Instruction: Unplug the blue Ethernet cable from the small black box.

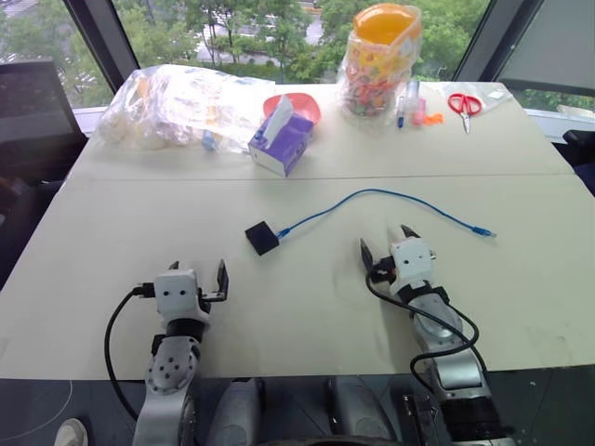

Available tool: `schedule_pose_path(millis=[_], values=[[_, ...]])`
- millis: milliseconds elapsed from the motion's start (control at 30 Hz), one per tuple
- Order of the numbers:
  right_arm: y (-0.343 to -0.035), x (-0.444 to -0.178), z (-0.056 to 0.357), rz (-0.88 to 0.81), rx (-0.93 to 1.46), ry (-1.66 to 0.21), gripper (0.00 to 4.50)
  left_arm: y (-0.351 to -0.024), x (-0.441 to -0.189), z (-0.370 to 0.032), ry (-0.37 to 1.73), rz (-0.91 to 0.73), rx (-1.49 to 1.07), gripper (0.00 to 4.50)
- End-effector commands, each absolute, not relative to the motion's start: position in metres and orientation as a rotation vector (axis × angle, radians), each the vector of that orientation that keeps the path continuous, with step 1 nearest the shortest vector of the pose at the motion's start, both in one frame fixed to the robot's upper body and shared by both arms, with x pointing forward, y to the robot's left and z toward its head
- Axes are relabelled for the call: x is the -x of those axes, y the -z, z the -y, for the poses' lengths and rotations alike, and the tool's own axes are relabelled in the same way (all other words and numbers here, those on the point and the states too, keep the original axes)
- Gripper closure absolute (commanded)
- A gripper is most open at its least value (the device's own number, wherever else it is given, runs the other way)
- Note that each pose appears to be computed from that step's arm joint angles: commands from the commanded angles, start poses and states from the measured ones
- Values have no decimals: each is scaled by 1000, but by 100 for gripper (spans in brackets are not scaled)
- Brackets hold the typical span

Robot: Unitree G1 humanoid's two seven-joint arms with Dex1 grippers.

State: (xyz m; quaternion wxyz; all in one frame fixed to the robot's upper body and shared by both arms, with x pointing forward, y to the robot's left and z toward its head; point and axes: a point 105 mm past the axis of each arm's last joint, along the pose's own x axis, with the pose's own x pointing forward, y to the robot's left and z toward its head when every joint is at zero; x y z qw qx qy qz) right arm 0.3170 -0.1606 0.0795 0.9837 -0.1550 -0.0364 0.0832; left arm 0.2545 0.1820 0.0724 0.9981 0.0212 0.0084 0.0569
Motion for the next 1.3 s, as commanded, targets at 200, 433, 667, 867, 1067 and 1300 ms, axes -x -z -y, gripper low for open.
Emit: schedule_pose_path(millis=[200, 433, 667, 867, 1067, 1300], values=[[-90, -321, 160, 117, 311, -169, 0, -85, -254, -183, -124, 34, -45, 3], [-85, -322, 167, 109, 310, -168, 0, -86, -254, -182, -122, 36, -42, 3], [-83, -325, 167, 110, 308, -178, 0, -88, -256, -182, -120, 49, -40, 3], [-88, -325, 161, 122, 303, -210, 0, -87, -259, -181, -104, 50, -33, 3], [-106, -329, 156, 136, 284, -285, 0, -87, -262, -185, -86, 51, -51, 3], [-143, -348, 117, 88, 354, -818, 0, -88, -265, -189, -20, 56, -65, 3]])
